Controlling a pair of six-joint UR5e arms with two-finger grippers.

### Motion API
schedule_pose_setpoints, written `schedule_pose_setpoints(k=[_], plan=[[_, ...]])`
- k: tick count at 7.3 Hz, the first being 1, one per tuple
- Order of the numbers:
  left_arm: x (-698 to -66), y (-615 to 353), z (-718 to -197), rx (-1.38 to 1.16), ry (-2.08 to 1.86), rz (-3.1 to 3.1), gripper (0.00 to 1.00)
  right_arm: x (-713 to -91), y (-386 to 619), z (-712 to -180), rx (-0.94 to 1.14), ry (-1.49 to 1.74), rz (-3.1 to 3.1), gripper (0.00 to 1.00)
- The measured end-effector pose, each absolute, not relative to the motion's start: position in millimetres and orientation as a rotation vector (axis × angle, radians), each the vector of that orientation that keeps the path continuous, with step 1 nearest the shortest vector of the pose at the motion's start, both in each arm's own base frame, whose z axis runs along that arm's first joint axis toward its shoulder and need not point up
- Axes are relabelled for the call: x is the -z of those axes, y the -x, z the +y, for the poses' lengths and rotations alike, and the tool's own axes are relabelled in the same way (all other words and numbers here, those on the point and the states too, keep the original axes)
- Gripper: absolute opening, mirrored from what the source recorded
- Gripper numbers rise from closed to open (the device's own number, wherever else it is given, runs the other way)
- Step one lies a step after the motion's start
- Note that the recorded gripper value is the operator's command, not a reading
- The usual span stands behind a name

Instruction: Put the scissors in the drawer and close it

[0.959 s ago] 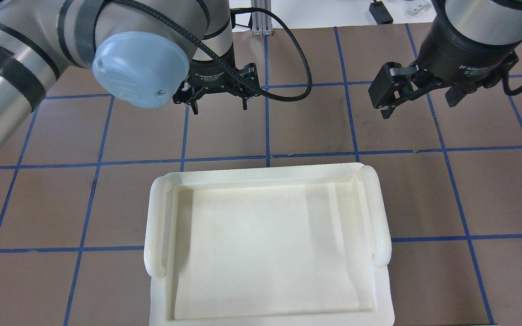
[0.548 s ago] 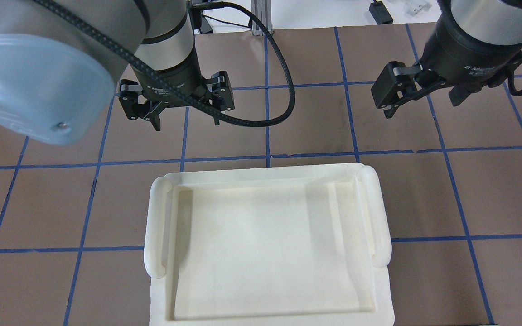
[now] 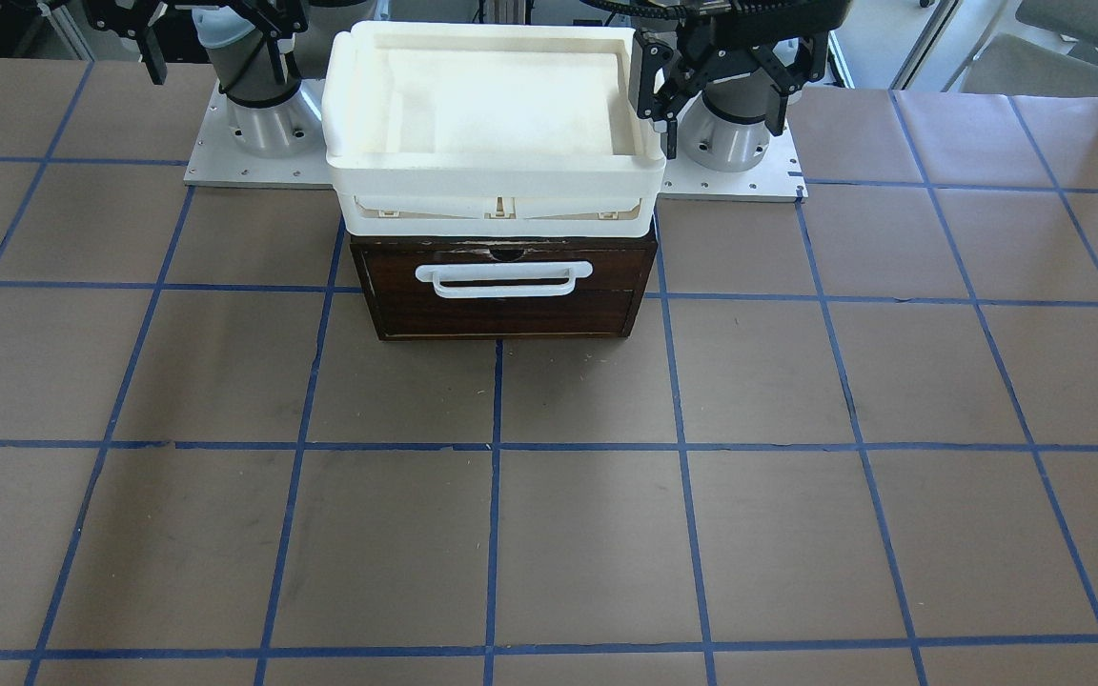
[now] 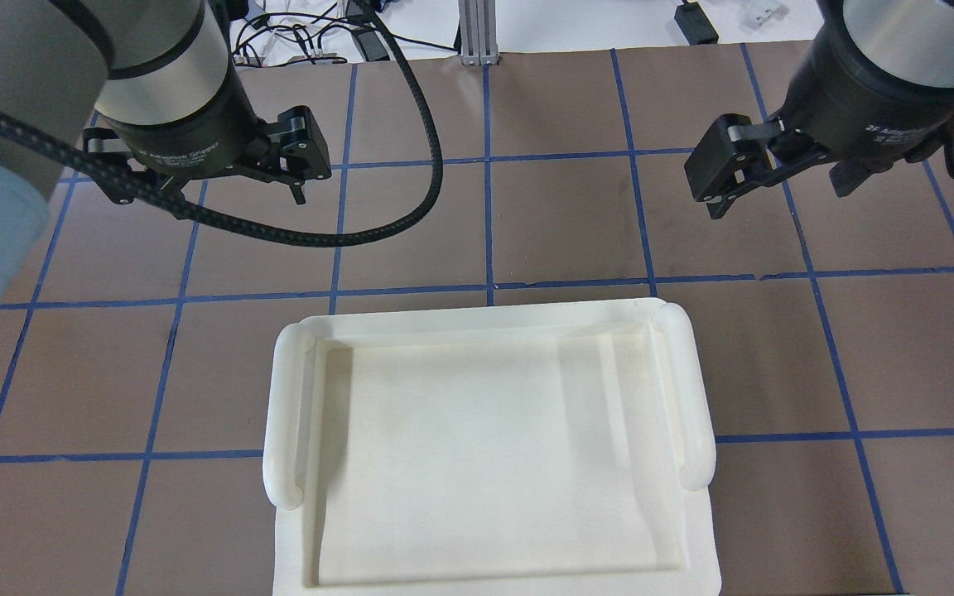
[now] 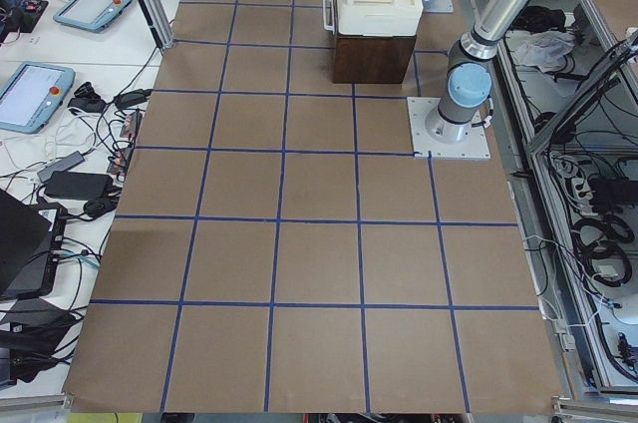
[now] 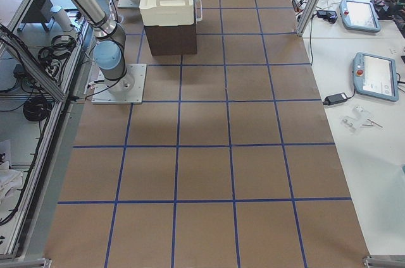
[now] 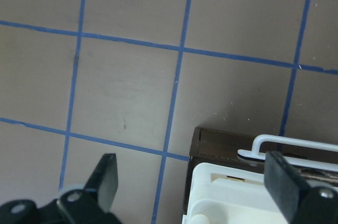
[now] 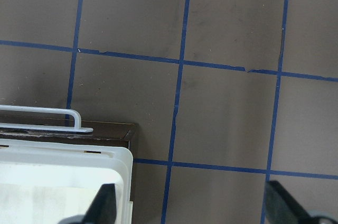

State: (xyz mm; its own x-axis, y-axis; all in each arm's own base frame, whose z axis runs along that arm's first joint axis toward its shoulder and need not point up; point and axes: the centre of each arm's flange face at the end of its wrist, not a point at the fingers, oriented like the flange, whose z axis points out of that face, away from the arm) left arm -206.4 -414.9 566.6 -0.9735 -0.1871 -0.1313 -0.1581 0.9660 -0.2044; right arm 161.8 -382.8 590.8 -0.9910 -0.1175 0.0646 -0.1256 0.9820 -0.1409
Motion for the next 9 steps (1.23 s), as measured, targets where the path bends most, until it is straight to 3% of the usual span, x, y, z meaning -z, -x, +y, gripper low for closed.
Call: schedule_pose_setpoints(k=[4,9], plan=[[-580,138,-449,0.264,0.198,3.144,1.0,-590,-161,-381,-0.21,-0.184,-3.068,1.0],[-579,150,-475,0.183,0.145,3.158,1.0,-590,-164,-382,-0.215,-0.169,-3.08,1.0]])
